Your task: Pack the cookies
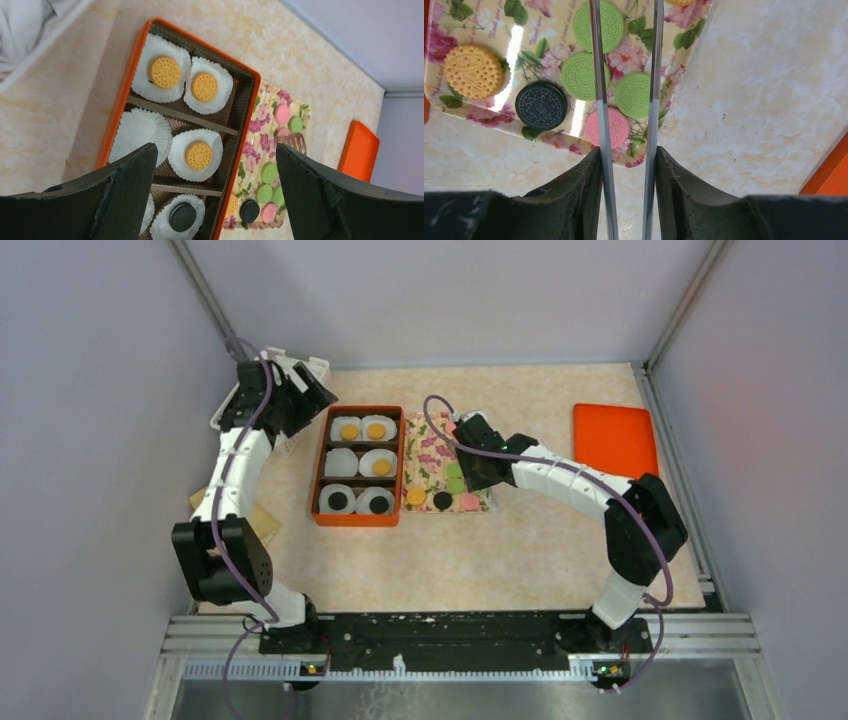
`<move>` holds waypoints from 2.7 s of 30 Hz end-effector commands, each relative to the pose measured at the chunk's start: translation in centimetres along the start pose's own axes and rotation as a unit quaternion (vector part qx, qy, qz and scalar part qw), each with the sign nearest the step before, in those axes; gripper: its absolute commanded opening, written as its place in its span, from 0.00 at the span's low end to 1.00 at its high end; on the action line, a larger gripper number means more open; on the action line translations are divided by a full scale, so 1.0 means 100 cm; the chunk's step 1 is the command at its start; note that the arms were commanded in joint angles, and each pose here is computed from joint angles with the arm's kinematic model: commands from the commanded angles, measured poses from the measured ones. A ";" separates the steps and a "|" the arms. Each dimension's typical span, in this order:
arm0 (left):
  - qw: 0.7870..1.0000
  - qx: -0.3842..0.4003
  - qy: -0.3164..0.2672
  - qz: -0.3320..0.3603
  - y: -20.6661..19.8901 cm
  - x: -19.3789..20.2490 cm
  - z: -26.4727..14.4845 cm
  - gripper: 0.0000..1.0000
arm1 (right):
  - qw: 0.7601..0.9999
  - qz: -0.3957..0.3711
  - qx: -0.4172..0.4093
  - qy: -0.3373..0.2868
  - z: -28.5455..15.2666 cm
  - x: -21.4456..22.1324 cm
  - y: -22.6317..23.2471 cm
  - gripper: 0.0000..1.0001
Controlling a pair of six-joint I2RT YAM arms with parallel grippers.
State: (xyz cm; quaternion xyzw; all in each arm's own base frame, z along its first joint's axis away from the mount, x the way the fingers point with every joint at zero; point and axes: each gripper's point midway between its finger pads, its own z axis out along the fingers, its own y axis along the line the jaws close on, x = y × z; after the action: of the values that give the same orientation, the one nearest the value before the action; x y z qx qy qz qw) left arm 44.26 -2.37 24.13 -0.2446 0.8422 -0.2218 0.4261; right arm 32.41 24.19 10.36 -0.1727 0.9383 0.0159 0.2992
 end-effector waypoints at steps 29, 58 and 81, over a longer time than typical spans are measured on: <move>0.996 0.064 -0.062 0.030 -0.017 0.030 -0.056 0.96 | 0.998 0.021 0.042 -0.043 -0.007 0.001 -0.020 0.40; 0.996 0.060 -0.062 0.019 -0.002 0.060 -0.073 0.95 | 0.989 0.036 -0.016 -0.140 -0.062 -0.053 -0.008 0.09; 0.998 0.029 -0.057 0.026 -0.006 0.035 -0.057 0.96 | 0.959 -0.085 -0.195 -0.190 -0.095 -0.101 0.166 0.08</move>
State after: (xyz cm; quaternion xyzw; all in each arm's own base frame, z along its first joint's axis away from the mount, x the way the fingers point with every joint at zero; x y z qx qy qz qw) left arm 37.29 -3.88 24.00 -0.2384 0.8230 -0.2171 0.4676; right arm 28.61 37.77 20.86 -0.2775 0.8513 0.1703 0.4114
